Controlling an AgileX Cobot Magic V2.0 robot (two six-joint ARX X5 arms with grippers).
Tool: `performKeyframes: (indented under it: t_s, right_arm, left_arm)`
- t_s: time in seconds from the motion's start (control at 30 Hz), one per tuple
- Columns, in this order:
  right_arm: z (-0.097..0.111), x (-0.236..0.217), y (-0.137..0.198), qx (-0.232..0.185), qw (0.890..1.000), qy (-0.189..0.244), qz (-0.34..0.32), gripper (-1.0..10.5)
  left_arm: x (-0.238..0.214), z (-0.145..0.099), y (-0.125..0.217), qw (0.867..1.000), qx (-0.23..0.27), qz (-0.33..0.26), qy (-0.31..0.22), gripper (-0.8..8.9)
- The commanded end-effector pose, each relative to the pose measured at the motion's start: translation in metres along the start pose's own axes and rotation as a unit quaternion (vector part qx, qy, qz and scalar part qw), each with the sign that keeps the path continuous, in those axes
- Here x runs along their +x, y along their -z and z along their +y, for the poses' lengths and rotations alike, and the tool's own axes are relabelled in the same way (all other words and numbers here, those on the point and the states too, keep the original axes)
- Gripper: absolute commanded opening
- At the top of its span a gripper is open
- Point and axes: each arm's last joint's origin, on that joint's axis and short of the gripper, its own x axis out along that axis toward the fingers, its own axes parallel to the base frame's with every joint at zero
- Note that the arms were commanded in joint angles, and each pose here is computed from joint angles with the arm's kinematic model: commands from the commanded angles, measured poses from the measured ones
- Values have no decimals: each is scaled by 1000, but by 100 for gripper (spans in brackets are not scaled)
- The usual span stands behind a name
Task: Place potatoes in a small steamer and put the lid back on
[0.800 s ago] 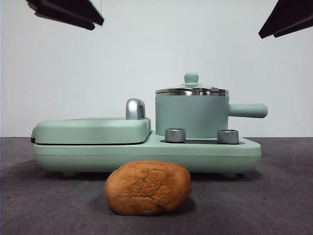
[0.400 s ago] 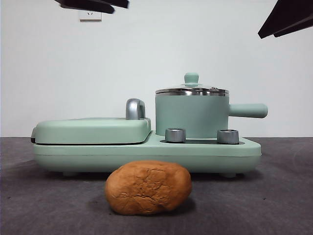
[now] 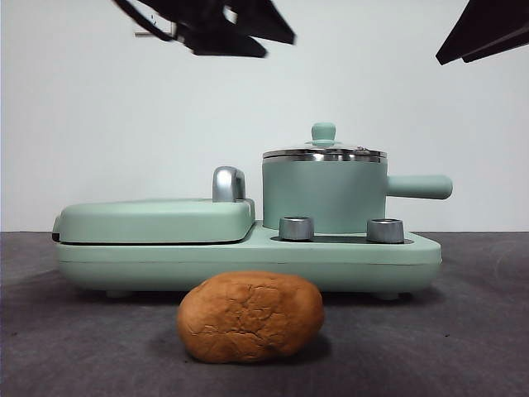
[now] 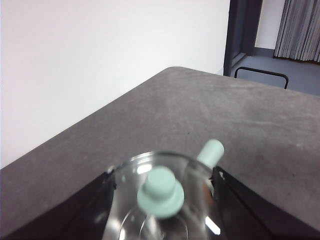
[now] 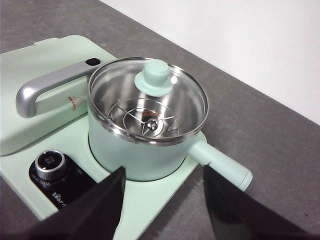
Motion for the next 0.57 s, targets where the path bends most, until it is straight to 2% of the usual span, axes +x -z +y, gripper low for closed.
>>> performKeyframes:
  t_s: [0.03,0.27,0.57]
  right_arm:
    - [-2,-1,-8,-8,1000,6,-17,247]
    - [-2,-1,-9,-10,1000,8,-23,247]
    - [-2,-1,-9,-10,1000,8,-23,247]
  left_arm:
    - [24,1,-2,1000,-6,-4,9,309]
    - [67,4,12,1000,-10,10,24,308]
    - [95,8,38,999,-20,38,29,307]
